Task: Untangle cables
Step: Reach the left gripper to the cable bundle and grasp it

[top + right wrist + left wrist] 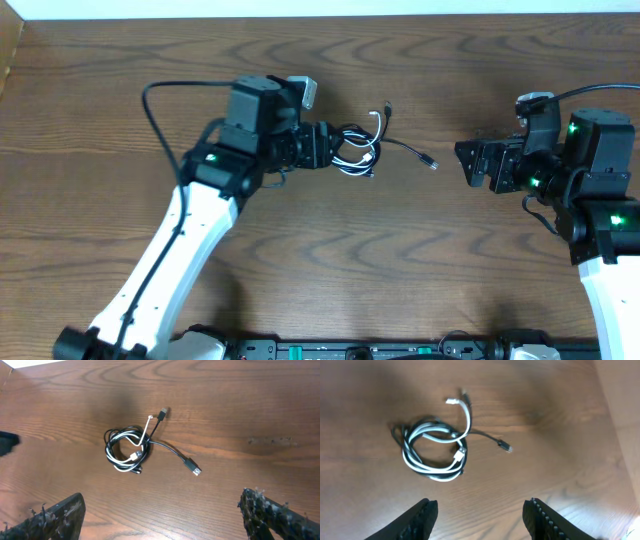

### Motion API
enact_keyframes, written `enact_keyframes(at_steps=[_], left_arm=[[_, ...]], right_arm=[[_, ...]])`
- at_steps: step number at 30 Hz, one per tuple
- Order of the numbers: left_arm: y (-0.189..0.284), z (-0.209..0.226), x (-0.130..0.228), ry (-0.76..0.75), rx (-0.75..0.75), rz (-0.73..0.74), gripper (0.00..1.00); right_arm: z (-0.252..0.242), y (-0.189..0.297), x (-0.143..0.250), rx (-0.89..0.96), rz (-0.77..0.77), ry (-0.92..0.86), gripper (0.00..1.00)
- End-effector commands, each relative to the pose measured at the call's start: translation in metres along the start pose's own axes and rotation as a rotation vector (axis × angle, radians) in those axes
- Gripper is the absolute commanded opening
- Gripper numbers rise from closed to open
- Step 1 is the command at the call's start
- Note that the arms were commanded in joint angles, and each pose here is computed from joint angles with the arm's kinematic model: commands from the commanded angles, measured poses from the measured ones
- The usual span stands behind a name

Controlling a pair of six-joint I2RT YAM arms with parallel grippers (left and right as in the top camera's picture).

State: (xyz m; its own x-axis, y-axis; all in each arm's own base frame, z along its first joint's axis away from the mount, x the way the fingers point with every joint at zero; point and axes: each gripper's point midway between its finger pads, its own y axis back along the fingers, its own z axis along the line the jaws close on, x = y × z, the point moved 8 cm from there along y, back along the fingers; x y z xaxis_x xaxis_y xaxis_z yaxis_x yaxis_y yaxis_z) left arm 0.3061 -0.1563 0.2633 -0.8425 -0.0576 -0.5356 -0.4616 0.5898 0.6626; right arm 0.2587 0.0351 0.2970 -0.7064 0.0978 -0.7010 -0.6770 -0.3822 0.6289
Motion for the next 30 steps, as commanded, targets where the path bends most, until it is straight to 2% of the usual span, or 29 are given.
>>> enact_keyframes(at_steps=[1,4,7,9,14,24,28,30], left_arm=[[-0.028,0.013,0.0,0.338,-0.213,-0.053,0.6],[-0.055,0.018,0.006,0.468,-0.297,-0.074,0.6],[-0.083,0.019,0.015,0.536,-0.312,-0.055,0.54],[-0.098,0.02,0.02,0.576,-0.318,-0.042,0.5],[-0.139,0.033,0.039,0.688,-0.362,-0.001,0.49],[-0.17,0.045,0.057,0.736,-0.396,0.037,0.47],[-0.185,0.048,0.07,0.738,-0.419,0.068,0.4],[-0.188,0.049,0.072,0.737,-0.421,0.07,0.32]], right_arm=[[0.0,0.004,-0.004,0.026,-0.014,-0.07,0.93],[-0.01,0.005,0.0,0.132,-0.008,-0.19,0.96],[-0.018,0.006,0.004,0.223,-0.004,-0.284,0.9],[-0.02,0.006,0.005,0.242,-0.003,-0.294,0.89],[-0.02,0.006,0.006,0.244,0.004,-0.296,0.88],[-0.023,0.007,0.012,0.281,0.028,-0.303,0.88],[-0.023,0.007,0.013,0.286,0.036,-0.305,0.88],[-0.023,0.007,0.014,0.288,0.04,-0.306,0.88]])
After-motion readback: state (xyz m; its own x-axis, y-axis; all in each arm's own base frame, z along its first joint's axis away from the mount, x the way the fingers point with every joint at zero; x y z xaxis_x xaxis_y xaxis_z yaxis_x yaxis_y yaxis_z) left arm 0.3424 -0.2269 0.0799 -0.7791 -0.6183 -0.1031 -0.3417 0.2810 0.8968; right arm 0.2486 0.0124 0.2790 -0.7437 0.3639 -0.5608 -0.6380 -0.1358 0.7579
